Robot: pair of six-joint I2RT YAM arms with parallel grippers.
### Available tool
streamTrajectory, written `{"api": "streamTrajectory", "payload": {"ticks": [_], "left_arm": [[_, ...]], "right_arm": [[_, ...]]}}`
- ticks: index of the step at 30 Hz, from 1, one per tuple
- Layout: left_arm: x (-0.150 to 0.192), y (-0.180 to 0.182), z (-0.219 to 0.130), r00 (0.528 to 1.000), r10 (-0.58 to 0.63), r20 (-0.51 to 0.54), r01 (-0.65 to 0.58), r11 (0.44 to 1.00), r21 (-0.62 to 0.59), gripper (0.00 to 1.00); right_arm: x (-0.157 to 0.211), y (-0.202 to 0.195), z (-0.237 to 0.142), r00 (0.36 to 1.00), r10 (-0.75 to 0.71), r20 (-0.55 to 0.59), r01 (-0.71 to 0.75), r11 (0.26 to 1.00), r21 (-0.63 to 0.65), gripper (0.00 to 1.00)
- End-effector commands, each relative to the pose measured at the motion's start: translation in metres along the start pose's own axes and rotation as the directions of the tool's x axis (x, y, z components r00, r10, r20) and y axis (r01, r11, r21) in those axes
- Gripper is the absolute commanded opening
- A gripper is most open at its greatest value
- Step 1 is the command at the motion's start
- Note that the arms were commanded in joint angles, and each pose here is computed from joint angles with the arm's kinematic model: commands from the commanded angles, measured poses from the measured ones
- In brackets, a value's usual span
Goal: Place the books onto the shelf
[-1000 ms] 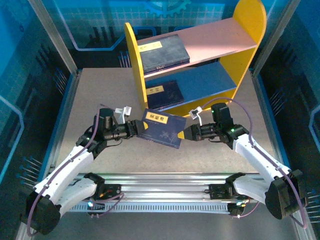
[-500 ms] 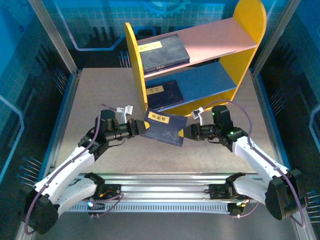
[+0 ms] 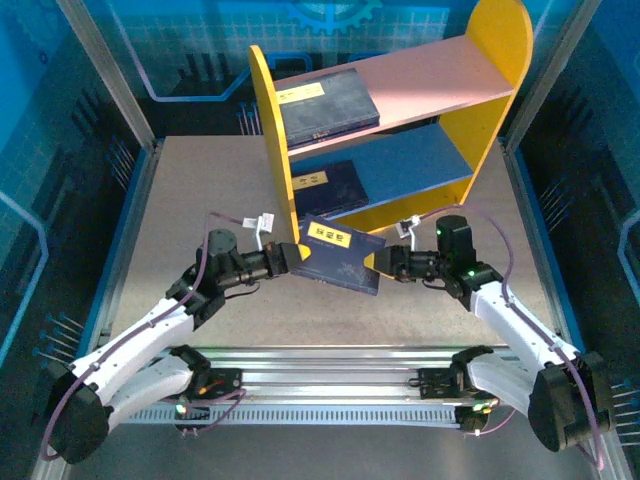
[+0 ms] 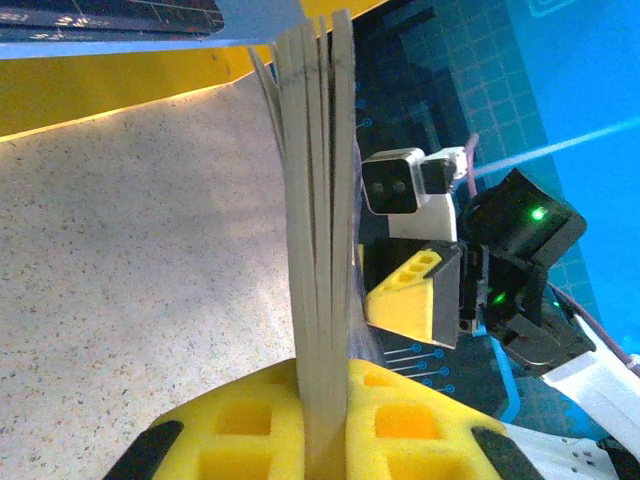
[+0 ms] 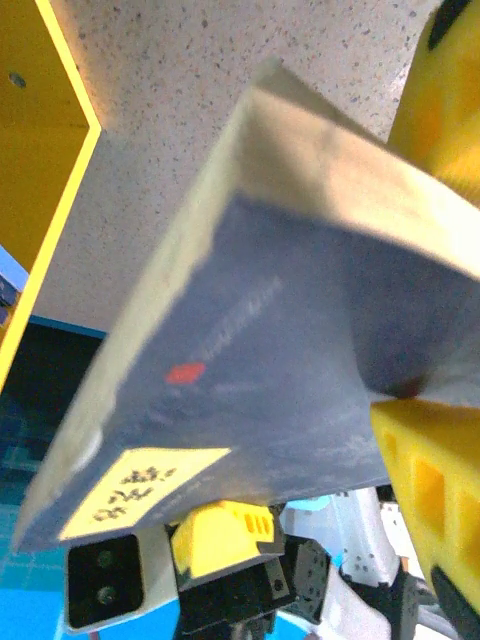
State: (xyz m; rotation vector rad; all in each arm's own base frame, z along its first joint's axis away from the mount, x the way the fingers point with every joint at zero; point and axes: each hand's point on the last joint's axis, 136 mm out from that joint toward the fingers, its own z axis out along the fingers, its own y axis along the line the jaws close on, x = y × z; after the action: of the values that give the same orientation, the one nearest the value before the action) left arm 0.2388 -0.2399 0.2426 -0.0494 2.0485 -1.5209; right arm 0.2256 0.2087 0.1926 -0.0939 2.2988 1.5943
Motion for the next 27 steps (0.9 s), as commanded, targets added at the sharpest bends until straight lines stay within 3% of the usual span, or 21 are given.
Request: {"api": "streamTrajectory", "payload": {"ticks": [1, 10, 18, 27], "left_arm": [[-0.011, -0.024, -0.002, 0.998, 0.041, 0.048, -0.044, 0.996, 0.072, 0.0], [-0.017, -0.025, -0.001, 0.996, 0.049, 0.068, -0.053, 0.997, 0.064, 0.0], [-0.017, -0.016, 0.007, 0.99, 0.071, 0.123, -0.071, 0.997, -0.007, 0.0], [-0.015, -0.022, 0.02, 0.974, 0.119, 0.191, -0.118, 0.993, -0.017, 0.0]], "right_arm": [[-0.003, -0.001, -0.006, 0.999, 0.016, 0.029, -0.015, 1.0, -0.027, 0.56], [0.0, -0.005, -0.009, 0.998, 0.041, 0.038, -0.039, 0.998, -0.047, 0.7], [0.004, 0.007, -0.012, 0.996, 0.068, 0.053, -0.061, 0.991, -0.12, 0.7], [0.004, 0.02, -0.021, 0.997, 0.037, 0.075, -0.03, 0.995, -0.098, 0.65]]}}
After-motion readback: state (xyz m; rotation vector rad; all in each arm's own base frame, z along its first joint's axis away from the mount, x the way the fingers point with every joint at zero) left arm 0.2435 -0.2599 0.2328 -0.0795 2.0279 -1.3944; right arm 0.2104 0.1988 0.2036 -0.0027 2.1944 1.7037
